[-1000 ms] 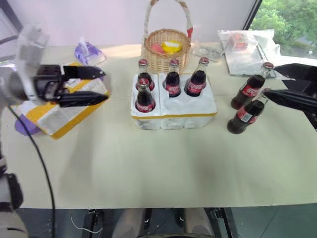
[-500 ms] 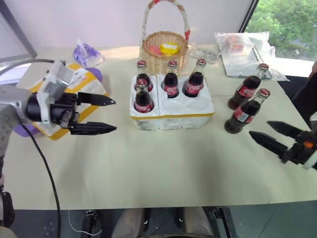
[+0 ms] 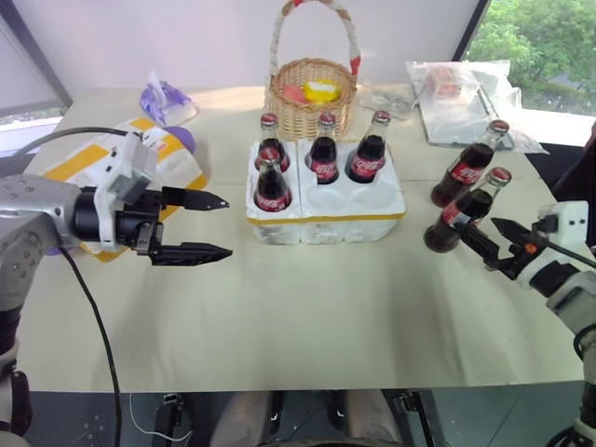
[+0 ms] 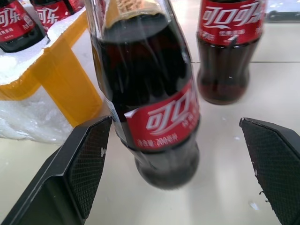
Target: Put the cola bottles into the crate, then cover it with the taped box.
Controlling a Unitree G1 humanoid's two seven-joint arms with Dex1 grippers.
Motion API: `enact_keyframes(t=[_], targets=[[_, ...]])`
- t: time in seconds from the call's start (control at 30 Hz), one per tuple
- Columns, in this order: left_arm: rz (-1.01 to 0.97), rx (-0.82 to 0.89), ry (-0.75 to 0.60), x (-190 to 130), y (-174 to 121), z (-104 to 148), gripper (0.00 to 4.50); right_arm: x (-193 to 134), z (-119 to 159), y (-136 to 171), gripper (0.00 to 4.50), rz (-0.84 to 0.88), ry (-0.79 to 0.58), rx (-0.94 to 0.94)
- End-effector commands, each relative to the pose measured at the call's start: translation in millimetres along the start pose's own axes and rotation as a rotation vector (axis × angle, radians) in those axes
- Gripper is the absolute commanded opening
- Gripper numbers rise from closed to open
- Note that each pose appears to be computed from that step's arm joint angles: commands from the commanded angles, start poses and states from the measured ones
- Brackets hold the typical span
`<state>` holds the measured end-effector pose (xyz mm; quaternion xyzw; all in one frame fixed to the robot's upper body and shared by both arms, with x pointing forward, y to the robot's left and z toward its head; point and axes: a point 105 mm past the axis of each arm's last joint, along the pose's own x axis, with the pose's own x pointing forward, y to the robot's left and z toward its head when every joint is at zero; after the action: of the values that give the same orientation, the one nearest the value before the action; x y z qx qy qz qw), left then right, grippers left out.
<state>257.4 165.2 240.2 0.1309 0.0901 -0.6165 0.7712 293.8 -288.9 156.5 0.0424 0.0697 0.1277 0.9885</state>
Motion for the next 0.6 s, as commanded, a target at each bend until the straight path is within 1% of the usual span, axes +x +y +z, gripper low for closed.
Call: enact_keyframes(t=[0.03, 0.3, 0.4, 0.43, 0.47, 0.6], targets=[[0.013, 0.044, -0.017, -4.0, -2.7, 10.7, 4.39, 10.0, 7.6, 1.1, 4.50, 0.008, -0.048, -0.006], [0.014, 0.041, -0.032, 0.9, -1.2, 9.4, 4.39, 38.3, -1.8, 2.8, 4.50, 0.028, -0.051, 0.016], [0.011, 0.041, -0.040, 2.4, -1.0, 10.3, 4.50, 42.8, 2.1, 6.4, 3.66, 0.046, -0.077, 0.021], [0.010, 0.042, -0.041, 2.8, -1.0, 10.5, 4.50, 43.2, 5.1, 7.6, 3.10, 0.052, -0.090, 0.023], [0.010, 0.042, -0.042, 3.1, -0.9, 10.4, 4.50, 43.1, 9.5, 9.3, 2.83, 0.060, -0.107, 0.023], [0.010, 0.041, -0.046, 3.9, -0.1, 10.1, 4.50, 38.7, 24.9, 12.4, 2.87, 0.084, -0.158, 0.018]])
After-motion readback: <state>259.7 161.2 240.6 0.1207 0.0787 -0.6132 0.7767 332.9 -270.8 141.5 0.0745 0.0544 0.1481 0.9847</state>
